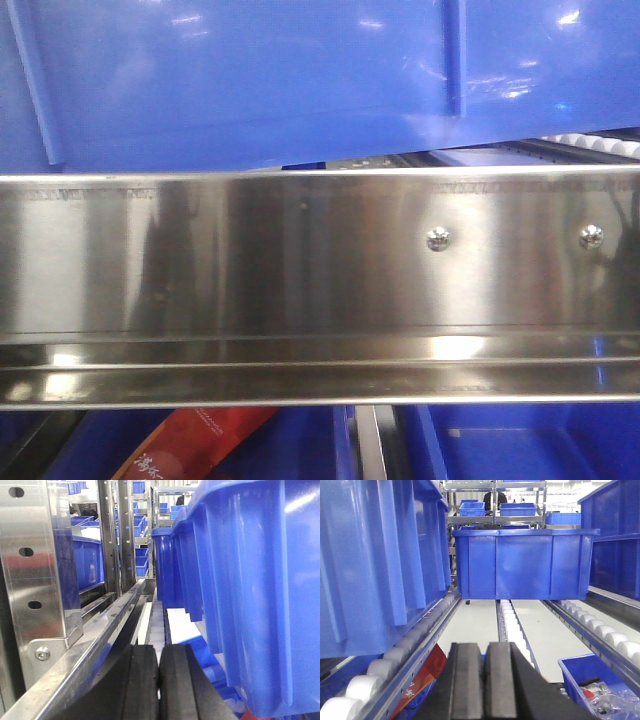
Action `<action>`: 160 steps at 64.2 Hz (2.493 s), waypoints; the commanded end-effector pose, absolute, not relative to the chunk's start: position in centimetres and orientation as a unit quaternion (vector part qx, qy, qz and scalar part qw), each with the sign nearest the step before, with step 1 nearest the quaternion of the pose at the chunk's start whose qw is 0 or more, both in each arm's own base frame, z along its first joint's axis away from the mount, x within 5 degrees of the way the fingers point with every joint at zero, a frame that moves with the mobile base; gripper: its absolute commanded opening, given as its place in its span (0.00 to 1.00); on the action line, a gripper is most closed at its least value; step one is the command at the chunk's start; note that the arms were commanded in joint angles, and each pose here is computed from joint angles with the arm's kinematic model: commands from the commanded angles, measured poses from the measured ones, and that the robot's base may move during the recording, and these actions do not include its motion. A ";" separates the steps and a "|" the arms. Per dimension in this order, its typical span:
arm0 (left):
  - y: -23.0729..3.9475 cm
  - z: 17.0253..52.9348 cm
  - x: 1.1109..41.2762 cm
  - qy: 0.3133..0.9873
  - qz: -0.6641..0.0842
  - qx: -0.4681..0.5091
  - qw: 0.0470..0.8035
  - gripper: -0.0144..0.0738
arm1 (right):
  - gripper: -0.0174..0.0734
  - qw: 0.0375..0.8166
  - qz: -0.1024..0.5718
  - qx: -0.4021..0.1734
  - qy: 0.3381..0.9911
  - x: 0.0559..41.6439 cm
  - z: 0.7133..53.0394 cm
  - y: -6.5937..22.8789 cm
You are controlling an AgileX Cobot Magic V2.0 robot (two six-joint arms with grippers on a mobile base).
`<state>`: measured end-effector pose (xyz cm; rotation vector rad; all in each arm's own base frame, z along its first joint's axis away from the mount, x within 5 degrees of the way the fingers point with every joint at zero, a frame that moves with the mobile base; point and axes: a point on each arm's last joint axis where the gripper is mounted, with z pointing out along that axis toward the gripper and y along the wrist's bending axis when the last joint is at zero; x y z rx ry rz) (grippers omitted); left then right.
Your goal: Move blue bin to conveyor side
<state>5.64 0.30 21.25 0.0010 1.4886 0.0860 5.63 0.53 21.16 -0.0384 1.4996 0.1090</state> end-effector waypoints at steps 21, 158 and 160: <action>0.3 21.5 5.6 0.668 0.036 0.001 0.743 0.14 | 0.10 0.739 0.043 -0.020 0.672 5.6 21.4 0.5; 0.0 43.4 14.0 0.795 -0.023 -0.009 0.606 0.14 | 0.10 0.532 0.054 -0.080 0.841 16.3 48.5 2.3; 0.0 43.5 14.2 0.796 -0.024 -0.009 0.605 0.14 | 0.10 0.525 0.054 -0.081 0.845 17.0 48.5 2.4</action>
